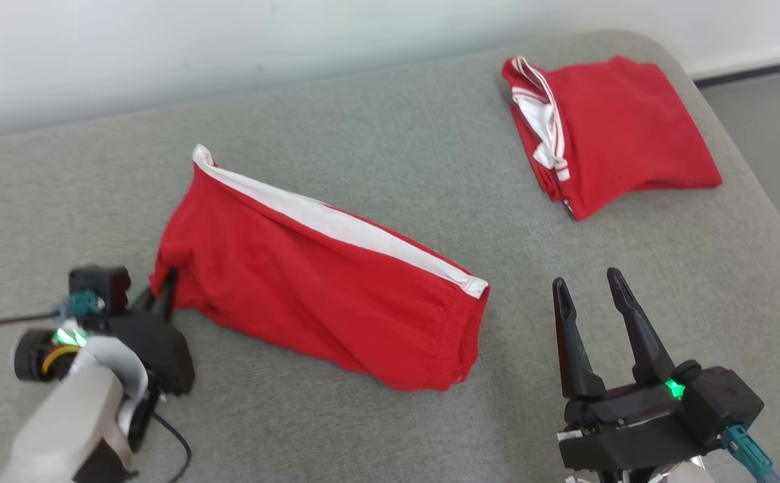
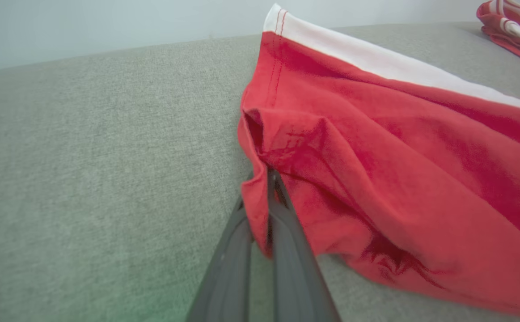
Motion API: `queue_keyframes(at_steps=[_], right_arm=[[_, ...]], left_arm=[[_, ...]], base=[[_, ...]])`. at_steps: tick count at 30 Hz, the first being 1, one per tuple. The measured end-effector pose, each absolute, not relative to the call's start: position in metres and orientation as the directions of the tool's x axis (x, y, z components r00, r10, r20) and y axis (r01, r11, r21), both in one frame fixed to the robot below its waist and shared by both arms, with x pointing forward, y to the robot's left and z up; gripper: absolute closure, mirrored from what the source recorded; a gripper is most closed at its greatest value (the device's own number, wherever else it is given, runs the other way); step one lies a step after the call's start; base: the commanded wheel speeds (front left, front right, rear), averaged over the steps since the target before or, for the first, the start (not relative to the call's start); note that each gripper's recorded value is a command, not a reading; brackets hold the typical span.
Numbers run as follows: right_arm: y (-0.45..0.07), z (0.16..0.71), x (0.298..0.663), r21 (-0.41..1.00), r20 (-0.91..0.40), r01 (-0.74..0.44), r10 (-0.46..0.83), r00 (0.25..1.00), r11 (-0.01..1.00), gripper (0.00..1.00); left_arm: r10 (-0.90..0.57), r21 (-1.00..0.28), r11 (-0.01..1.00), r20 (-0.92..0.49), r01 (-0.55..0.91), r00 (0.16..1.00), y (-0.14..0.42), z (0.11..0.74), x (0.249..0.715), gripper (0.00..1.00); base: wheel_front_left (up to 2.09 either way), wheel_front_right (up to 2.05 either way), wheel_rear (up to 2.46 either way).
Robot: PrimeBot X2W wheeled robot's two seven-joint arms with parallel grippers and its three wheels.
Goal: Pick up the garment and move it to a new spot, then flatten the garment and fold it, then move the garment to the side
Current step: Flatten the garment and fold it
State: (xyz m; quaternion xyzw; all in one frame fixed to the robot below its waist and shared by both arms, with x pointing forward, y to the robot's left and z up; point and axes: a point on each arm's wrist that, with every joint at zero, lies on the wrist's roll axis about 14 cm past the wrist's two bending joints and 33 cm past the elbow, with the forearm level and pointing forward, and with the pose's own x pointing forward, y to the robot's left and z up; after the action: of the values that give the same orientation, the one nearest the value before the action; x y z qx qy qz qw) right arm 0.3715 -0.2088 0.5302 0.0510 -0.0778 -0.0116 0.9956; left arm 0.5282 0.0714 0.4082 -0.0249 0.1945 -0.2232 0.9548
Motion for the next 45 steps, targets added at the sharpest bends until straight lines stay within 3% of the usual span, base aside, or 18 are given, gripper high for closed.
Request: queue_keyframes(at_steps=[13, 30, 31, 32, 45], right_arm=[[-0.192, 0.535, 0.358, 0.117, 0.173, -0.045, 0.024, 0.985, 0.992, 0.00], [-0.183, 0.508, 0.349, 0.134, 0.094, -0.064, 0.051, 0.994, 0.989, 0.00], [-0.183, 0.506, 0.350, 0.135, 0.089, -0.064, 0.053, 0.995, 0.989, 0.00], [-0.182, 0.505, 0.350, 0.136, 0.084, -0.067, 0.056, 0.995, 0.988, 0.00], [-0.173, 0.481, 0.358, 0.103, 0.009, -0.102, 0.102, 0.995, 0.989, 0.00]], left_arm=[[-0.364, -0.234, 0.925, -0.316, 0.299, 0.876, 0.107, 0.409, 0.456, 1.00], [-0.243, -0.376, 0.918, -0.286, 0.125, 0.927, 0.124, 0.407, 0.384, 1.00], [-0.238, -0.377, 0.919, -0.292, 0.117, 0.926, 0.125, 0.405, 0.381, 0.58], [-0.230, -0.368, 0.923, -0.289, 0.114, 0.929, 0.126, 0.406, 0.382, 0.00], [-0.044, -0.194, 0.980, -0.011, 0.041, 0.999, 0.170, 0.485, 0.393, 0.00]], base=[[0.00, 0.00, 0.00], [0.00, 0.00, 0.00], [0.00, 0.00, 0.00], [0.00, 0.00, 0.00], [0.00, 0.00, 0.00]])
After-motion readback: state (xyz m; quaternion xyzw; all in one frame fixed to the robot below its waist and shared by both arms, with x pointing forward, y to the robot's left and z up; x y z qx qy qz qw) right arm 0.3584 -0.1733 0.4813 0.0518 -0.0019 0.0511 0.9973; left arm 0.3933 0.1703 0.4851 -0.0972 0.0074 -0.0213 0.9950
